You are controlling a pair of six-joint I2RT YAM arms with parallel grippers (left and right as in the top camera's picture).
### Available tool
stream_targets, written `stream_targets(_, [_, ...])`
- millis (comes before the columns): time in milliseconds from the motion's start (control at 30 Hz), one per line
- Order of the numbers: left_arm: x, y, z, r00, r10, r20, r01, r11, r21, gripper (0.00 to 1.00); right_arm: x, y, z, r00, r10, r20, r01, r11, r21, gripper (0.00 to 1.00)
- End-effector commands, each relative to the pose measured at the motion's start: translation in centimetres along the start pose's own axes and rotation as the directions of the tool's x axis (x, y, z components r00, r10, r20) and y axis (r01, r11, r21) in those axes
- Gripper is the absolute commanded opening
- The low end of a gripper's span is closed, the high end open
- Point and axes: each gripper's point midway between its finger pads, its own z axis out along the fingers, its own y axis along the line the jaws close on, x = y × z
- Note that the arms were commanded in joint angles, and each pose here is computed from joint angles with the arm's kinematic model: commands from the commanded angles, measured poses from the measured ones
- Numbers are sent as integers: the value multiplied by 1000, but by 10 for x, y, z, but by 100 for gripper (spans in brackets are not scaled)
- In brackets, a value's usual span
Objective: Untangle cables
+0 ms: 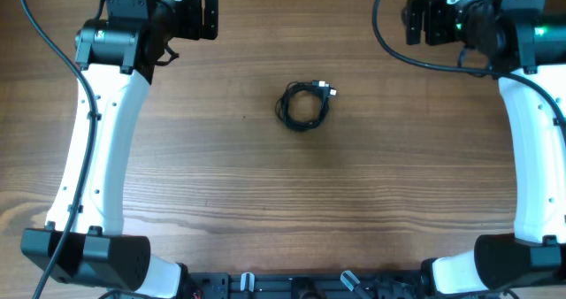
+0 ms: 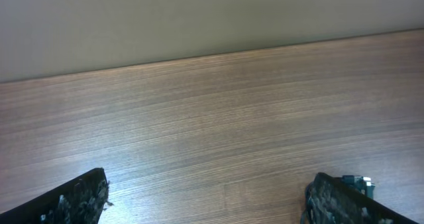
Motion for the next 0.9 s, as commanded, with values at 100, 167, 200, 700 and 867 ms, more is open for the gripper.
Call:
stream_targets(100, [-5,-18,-3,1000,-8,12,7,996,90,100,-9,1,-1,999,-19,29,20,1000,-17,100])
stream_targets(167, [-5,-18,-2,1000,-8,12,7,996,90,100,-5,1,0,1000,-17,12,17,1000,-19,100])
stream_targets(200, [-5,-18,-2,1000,-8,12,7,996,89,100,-3,2,-1,1000,-17,5,17,1000,-20,100])
stream_targets(700, [20,-39,41,995,-34,-96,54,976,211,100,2,-1,1,998,-59,-18,59,998,-6,100])
stream_targets(867, [36,-49,63,988,-33,-153,71,965,253,100,8,3,1,998,-56,-40,55,998,-28,100])
